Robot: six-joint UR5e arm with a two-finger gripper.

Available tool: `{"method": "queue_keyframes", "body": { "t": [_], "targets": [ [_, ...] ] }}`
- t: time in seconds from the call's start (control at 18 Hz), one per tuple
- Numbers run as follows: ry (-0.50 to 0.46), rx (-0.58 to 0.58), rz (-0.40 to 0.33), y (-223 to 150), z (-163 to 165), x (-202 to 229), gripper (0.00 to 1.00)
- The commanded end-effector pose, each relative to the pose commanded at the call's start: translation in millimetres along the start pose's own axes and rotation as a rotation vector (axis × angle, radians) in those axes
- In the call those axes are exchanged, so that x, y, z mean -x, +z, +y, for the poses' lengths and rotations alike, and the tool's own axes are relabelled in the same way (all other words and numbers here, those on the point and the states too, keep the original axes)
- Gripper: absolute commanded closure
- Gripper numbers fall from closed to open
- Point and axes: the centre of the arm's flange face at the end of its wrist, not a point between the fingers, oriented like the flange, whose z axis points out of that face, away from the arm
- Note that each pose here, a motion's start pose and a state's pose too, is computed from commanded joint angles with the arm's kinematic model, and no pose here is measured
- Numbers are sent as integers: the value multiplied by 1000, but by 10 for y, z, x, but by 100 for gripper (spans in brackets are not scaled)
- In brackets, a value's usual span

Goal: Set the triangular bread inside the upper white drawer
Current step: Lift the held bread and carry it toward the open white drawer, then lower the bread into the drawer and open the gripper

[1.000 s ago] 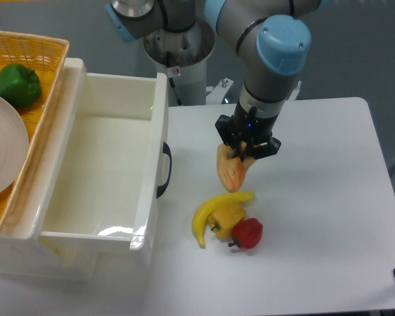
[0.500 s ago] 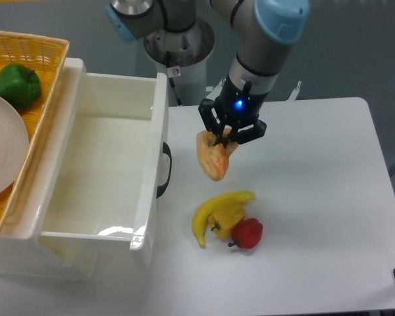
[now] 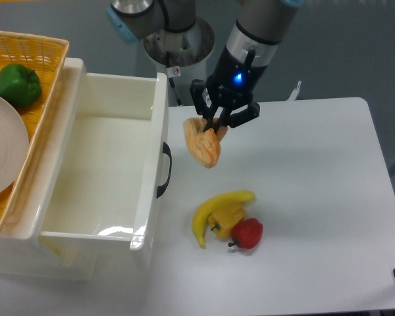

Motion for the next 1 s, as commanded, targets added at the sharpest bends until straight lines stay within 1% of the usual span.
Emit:
{"method": "queue_keyframes", "body": {
  "t": [0.11,0.17,0.5,0.61,0.67,1.0],
  "targets": [
    [-68,-19,7,-51,-9,-79,96],
    [-82,-22,9,-57,-12,-108,96],
    [-36,14,38,142,-71,-473,94],
    [-11,39,53,263,-86,-639,94],
    [-9,54,58,310,-71,-674,93],
    [16,98,87,496,-39,-880,93]
  ]
}}
